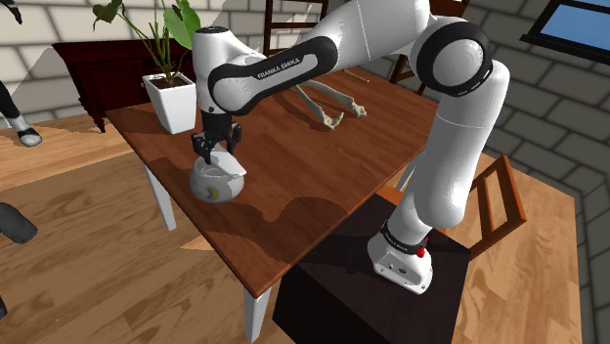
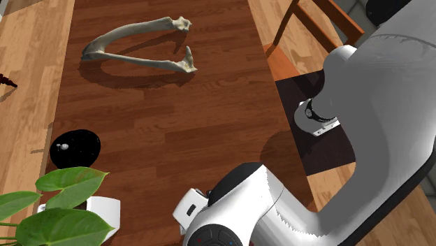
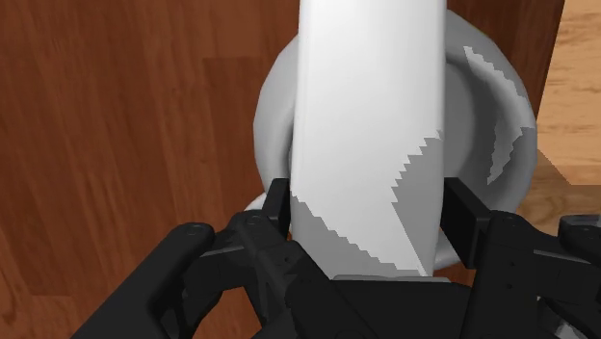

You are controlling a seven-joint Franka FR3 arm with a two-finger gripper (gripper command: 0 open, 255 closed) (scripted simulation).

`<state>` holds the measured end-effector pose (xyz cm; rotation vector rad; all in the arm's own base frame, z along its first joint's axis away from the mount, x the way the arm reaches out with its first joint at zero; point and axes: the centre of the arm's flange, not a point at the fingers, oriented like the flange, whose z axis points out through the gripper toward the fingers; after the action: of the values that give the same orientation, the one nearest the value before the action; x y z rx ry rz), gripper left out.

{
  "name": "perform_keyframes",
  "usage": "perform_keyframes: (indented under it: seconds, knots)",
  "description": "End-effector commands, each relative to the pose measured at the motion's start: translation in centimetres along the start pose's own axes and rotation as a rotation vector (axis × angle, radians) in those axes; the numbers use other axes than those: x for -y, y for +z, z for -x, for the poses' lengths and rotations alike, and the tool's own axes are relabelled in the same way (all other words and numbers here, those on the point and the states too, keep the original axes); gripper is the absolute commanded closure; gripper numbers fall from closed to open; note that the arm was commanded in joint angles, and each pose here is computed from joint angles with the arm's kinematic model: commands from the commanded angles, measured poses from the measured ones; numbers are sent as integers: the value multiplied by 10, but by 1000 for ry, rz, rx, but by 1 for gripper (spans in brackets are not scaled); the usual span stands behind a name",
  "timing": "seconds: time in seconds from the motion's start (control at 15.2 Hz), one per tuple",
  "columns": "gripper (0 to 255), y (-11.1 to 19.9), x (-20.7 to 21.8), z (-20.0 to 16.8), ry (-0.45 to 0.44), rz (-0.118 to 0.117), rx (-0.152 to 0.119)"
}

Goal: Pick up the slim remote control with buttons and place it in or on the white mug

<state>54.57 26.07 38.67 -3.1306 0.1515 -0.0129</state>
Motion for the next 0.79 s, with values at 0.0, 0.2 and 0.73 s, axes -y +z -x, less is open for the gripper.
perform_keyframes:
  seconds: [0.0,0.2,0.73]
  knots:
    - [255,3,1,1,0,0,0]
    - [255,3,1,1,0,0,0]
    - [0,3,1,1,0,0,0]
